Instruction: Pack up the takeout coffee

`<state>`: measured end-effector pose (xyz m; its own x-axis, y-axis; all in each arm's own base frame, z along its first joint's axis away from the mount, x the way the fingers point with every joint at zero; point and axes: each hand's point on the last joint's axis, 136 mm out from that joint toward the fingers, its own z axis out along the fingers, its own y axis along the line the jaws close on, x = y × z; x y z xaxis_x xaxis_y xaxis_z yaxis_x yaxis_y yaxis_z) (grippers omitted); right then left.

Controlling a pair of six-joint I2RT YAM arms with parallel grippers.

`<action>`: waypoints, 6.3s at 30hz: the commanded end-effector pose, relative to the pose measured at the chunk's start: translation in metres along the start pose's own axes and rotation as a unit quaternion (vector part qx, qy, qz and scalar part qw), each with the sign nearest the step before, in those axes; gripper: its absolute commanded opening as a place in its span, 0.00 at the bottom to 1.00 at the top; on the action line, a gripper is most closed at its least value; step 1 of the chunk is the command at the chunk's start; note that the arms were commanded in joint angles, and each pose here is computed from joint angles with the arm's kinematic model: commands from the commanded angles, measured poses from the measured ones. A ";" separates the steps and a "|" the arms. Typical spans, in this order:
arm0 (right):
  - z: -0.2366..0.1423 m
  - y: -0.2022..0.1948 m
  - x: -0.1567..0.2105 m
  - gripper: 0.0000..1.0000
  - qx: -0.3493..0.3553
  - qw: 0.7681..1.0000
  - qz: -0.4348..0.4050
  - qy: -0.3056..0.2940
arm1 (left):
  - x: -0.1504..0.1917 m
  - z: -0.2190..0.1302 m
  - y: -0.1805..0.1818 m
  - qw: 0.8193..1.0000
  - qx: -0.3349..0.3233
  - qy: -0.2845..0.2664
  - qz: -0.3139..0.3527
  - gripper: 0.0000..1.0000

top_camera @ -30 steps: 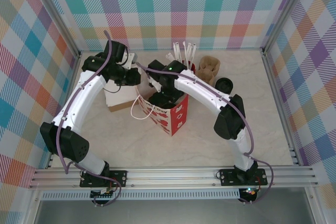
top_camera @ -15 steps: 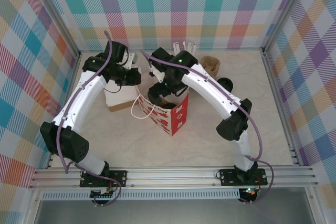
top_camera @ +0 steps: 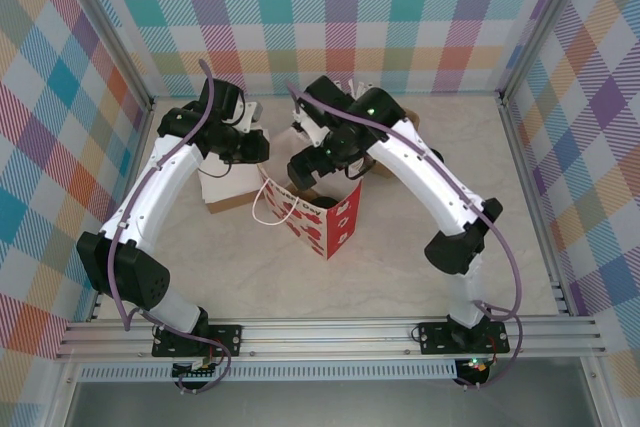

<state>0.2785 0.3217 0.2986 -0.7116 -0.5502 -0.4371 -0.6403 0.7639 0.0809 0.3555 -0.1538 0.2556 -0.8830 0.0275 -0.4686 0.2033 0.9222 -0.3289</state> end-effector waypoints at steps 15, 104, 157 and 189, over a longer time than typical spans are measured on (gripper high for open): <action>-0.078 -0.045 0.010 0.99 0.023 0.993 0.061 -0.099 | -0.001 -0.005 0.001 1.000 0.004 -0.006 -0.011 0.28; 0.105 -0.263 -0.112 0.49 -0.068 0.937 0.282 -0.193 | 0.094 -0.120 0.091 0.933 -0.167 -0.274 -0.161 1.00; 0.166 -0.258 -0.145 0.16 0.033 0.961 0.190 -0.197 | 0.089 -0.110 0.094 0.938 -0.181 -0.256 -0.151 1.00; 0.008 -0.231 -0.173 0.04 0.081 0.942 0.116 -0.305 | 0.088 -0.115 0.089 0.935 -0.162 -0.270 -0.161 1.00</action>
<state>0.5567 0.2444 0.3260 -0.5483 -0.0883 -0.8316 -0.3900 0.9067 0.1608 0.2476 -0.0280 0.2744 -0.5407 -0.3699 -0.7555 -0.2445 0.9285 -0.2796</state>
